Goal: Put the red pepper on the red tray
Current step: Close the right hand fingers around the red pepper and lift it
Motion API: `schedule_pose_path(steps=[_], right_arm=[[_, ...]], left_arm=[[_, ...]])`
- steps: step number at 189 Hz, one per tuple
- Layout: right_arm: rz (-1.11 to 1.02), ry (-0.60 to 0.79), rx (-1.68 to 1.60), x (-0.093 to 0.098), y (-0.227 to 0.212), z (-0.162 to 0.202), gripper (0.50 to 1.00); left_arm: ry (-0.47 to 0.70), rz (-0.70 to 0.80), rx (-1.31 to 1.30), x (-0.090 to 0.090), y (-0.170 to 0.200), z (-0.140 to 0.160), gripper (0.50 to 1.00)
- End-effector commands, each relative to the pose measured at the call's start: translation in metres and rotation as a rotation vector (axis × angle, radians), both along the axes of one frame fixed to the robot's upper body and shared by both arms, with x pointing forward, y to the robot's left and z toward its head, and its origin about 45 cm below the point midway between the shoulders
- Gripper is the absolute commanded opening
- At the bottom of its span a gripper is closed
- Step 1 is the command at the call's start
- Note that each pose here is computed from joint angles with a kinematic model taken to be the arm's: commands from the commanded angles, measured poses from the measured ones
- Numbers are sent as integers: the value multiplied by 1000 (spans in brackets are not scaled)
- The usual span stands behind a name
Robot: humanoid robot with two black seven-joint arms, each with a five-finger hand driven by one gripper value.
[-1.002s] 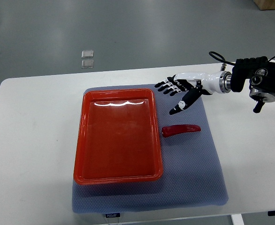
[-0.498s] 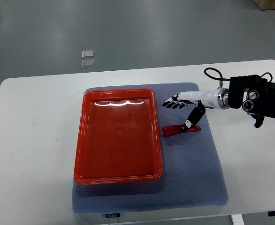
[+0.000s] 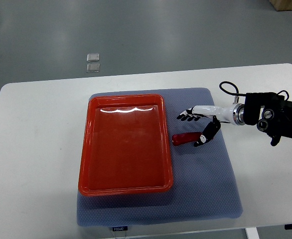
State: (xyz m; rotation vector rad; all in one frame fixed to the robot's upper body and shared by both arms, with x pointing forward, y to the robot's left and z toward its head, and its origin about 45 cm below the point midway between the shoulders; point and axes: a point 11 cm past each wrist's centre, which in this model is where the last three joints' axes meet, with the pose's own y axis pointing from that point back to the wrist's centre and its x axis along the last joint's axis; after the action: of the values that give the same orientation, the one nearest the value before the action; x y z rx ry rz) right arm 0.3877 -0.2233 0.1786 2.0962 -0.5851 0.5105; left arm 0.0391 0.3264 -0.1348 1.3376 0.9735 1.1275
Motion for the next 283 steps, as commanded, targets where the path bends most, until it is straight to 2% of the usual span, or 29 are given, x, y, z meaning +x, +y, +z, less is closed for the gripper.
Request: schedule_pose_path(steps=[1, 54, 72, 159, 195, 221, 262, 272, 283], right_arm=[[0, -3, -5, -1, -1, -2, 903], [-14, -7, 0, -5, -5, -4, 891], [-3, -4, 6, -8, -3, -3, 834], [85, -59, -46, -13, -7, -4, 693], [89, -46, -45, -18, -8, -10, 690], [96, -38, -39, -20, -4, -13, 711], [97, -40, -32, -22, -1, -18, 705], [96, -43, -29, -23, 0, -18, 680], [98, -43, -31, -23, 0, -19, 588]], left_arm=[[0, -1, 0, 0, 0, 0, 1000], [1, -2, 0, 0, 0, 0, 1000], [0, -1, 0, 0, 0, 0, 1000], [0, -1, 0, 0, 0, 0, 1000], [0, -1, 0, 0, 0, 0, 1000], [0, -1, 0, 0, 0, 0, 1000], [0, -1, 0, 0, 0, 0, 1000], [0, -1, 0, 0, 0, 0, 1000], [0, -1, 0, 0, 0, 0, 1000]])
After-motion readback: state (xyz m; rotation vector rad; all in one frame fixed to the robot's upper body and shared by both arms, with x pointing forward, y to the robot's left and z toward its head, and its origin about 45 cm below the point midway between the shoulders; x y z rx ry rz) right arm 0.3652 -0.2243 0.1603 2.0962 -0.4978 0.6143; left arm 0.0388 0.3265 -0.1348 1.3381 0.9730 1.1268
